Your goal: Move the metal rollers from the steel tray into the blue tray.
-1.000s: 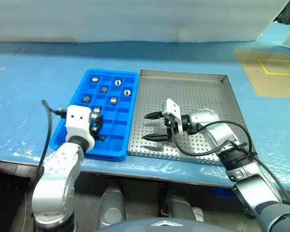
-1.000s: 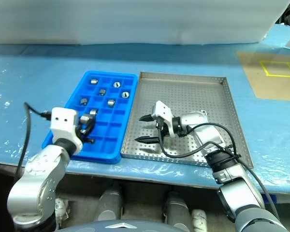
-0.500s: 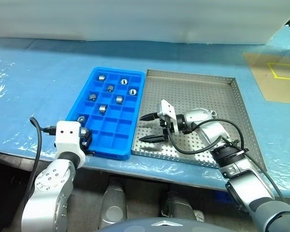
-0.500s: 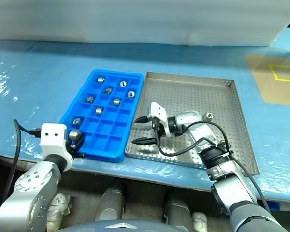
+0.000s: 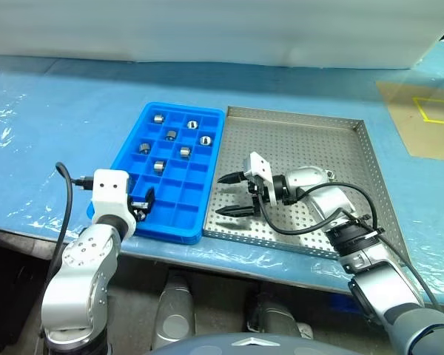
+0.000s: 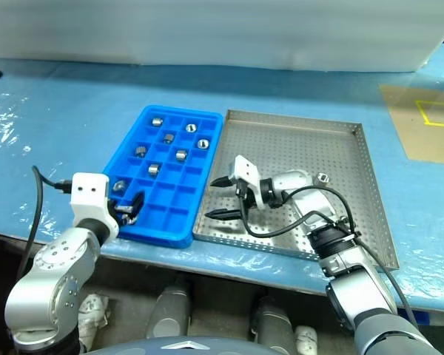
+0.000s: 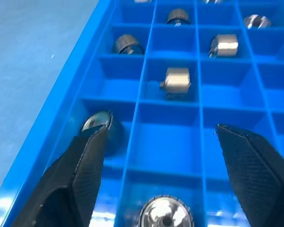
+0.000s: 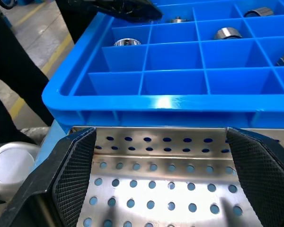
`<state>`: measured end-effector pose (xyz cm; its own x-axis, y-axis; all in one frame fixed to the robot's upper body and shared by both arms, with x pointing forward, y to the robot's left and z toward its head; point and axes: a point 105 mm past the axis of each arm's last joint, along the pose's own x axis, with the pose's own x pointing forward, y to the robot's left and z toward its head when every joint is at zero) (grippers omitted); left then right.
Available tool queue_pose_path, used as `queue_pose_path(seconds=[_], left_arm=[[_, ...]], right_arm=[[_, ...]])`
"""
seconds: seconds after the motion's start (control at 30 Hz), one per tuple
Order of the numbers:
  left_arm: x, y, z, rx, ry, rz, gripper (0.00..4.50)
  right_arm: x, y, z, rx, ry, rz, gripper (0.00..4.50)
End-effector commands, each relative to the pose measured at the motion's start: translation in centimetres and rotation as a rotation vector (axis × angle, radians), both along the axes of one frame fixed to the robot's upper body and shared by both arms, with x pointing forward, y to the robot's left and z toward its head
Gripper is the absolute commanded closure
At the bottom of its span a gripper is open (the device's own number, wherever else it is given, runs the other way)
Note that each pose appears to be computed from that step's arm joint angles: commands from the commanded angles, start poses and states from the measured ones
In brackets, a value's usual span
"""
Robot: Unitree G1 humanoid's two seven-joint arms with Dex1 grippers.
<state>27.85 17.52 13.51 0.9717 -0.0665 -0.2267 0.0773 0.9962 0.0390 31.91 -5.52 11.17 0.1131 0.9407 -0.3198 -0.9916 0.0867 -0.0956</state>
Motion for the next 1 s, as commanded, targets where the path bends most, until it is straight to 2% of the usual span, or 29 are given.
queue_pose_path(seconds=[0.03, 0.2, 0.4, 0.67, 0.87, 1.0], left_arm=[[1.6, -2.6, 2.0, -0.021, -0.087, -0.142, 0.58], [3.8, -6.8, 2.5, -0.027, -0.130, -0.385, 0.58], [6.4, -10.4, 2.9, -0.044, -0.166, -0.569, 0.58], [9.1, -13.4, 1.0, 0.012, -0.098, -0.755, 0.58], [10.3, -14.7, 0.9, 0.027, -0.095, -0.825, 0.58], [9.7, -14.5, 1.1, 0.011, -0.103, -0.857, 0.58]], right_arm=[[0.2, -0.8, 1.7, 0.046, -0.058, -0.050, 0.00], [0.0, -2.9, 2.4, 0.056, -0.075, -0.165, 0.00], [-0.6, -5.5, 2.9, 0.063, -0.092, -0.316, 0.00], [-2.5, -7.7, 2.8, 0.062, -0.086, -0.486, 0.00], [-3.0, -8.4, 2.8, 0.054, -0.101, -0.578, 0.00], [-1.9, -8.0, 2.4, 0.056, -0.121, -0.658, 0.00]])
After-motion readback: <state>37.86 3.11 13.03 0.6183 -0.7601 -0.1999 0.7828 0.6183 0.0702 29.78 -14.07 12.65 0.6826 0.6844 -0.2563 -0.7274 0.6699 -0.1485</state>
